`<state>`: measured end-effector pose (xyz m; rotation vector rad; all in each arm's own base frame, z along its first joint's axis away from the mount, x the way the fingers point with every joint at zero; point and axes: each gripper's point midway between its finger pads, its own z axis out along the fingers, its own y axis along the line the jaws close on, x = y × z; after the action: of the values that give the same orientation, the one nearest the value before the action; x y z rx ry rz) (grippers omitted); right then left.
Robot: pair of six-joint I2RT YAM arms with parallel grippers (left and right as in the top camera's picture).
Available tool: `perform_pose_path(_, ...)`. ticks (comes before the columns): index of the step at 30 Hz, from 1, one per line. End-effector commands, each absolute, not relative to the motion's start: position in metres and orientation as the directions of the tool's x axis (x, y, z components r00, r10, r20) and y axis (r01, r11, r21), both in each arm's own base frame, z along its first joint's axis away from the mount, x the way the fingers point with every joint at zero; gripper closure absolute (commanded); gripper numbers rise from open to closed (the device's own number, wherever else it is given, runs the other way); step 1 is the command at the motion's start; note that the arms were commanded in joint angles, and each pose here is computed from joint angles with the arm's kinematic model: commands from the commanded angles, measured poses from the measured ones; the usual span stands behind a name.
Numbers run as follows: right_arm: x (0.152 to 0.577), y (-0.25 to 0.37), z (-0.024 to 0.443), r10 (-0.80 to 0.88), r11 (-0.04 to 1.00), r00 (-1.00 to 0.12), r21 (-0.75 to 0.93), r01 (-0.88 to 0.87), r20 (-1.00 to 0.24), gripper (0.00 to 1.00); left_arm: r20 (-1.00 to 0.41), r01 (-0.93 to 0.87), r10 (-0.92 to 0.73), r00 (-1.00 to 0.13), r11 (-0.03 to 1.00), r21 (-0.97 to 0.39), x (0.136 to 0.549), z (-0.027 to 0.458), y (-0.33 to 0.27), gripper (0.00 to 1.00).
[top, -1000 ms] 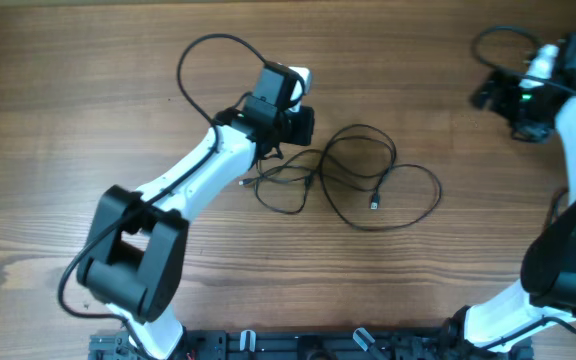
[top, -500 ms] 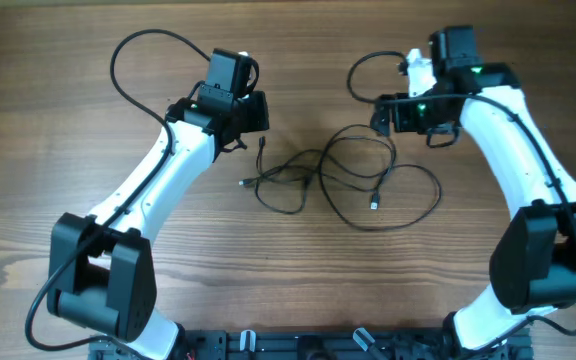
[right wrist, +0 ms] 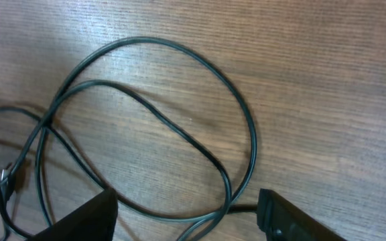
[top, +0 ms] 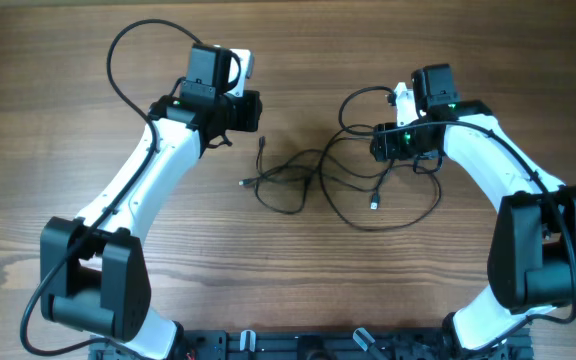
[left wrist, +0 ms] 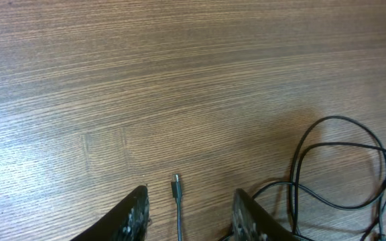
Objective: Untangle cables
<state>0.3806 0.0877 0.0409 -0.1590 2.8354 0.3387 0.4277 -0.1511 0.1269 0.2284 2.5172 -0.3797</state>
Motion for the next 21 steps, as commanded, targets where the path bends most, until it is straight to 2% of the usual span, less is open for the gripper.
perform_pose_path(1, 0.384, 0.092, 0.029, -0.071, 0.963, -0.956, 0.229, -0.140, -0.286, 0.32, -0.586, 0.289, 0.097, -0.804, 0.925, -0.244, 0.423, 0.138, -0.155, 0.58)
perform_pose_path(12, 0.389, 0.093, 0.001, -0.072, 0.964, -0.962, 0.230, -0.134, -0.262, 0.33, -0.585, 0.289, 0.097, -0.805, 0.926, -0.245, 0.423, 0.137, -0.155, 0.57)
perform_pose_path(16, 0.388, 0.095, -0.002, -0.072, 0.960, -0.965, 0.244, -0.135, -0.250, 0.38, -0.583, 0.288, 0.097, -0.807, 0.926, -0.245, 0.422, 0.137, -0.155, 0.56)
perform_pose_path(19, 0.386, 0.099, -0.002, -0.056, 0.954, -0.969, 0.275, -0.123, -0.242, 0.51, -0.577, 0.286, 0.098, -0.811, 0.926, -0.245, 0.421, 0.136, -0.155, 0.54)
perform_pose_path(21, 0.386, 0.100, -0.002, -0.045, 0.952, -0.970, 0.283, -0.113, -0.238, 0.71, -0.573, 0.285, 0.099, -0.814, 0.927, -0.245, 0.420, 0.135, -0.154, 0.54)
